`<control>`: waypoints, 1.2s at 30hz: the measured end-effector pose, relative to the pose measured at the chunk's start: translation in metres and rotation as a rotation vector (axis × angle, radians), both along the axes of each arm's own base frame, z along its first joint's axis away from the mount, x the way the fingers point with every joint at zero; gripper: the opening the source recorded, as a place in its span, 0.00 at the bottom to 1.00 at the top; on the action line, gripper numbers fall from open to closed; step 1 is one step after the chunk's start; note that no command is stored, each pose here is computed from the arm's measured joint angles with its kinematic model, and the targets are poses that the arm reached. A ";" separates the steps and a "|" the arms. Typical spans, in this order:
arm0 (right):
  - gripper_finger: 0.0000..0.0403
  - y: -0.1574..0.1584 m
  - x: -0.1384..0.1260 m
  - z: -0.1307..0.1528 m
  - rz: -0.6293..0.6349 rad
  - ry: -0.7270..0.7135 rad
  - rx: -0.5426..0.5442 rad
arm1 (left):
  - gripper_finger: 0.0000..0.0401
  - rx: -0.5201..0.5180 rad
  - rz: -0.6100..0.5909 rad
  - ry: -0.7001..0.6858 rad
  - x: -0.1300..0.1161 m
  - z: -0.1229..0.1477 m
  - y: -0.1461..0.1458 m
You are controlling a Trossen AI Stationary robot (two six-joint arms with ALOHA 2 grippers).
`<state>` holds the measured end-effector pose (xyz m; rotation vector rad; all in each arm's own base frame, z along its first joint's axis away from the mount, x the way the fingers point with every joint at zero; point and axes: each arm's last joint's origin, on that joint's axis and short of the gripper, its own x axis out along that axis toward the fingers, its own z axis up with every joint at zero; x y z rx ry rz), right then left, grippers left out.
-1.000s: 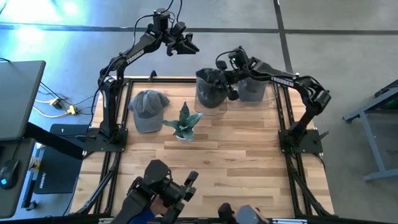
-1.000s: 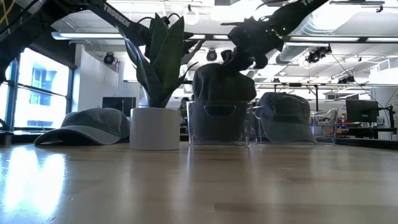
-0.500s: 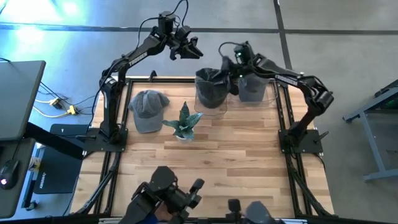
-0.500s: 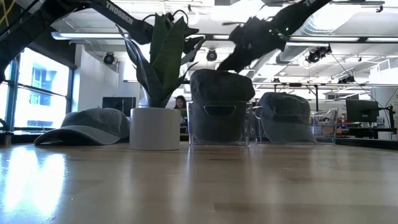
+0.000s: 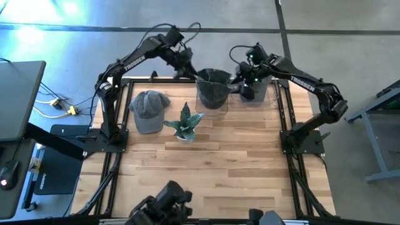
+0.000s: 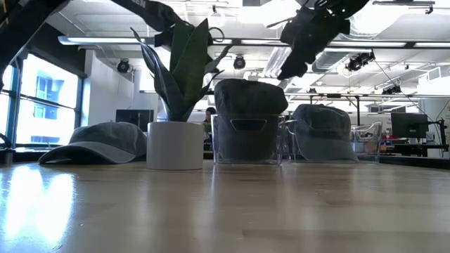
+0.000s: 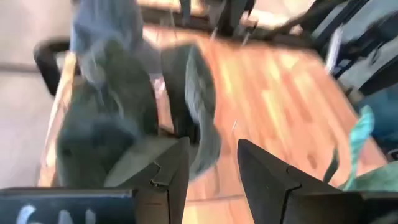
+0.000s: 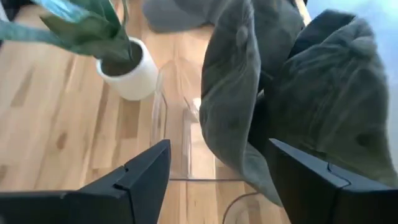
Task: Pick & Place hat
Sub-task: Put the green cap into the left transparent bin
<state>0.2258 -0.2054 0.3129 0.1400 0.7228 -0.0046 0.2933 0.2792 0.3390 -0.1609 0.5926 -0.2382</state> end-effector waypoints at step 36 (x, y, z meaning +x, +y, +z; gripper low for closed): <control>0.01 0.000 0.013 -0.022 -0.038 0.037 -0.143 | 0.69 0.150 0.085 0.156 0.038 -0.019 -0.031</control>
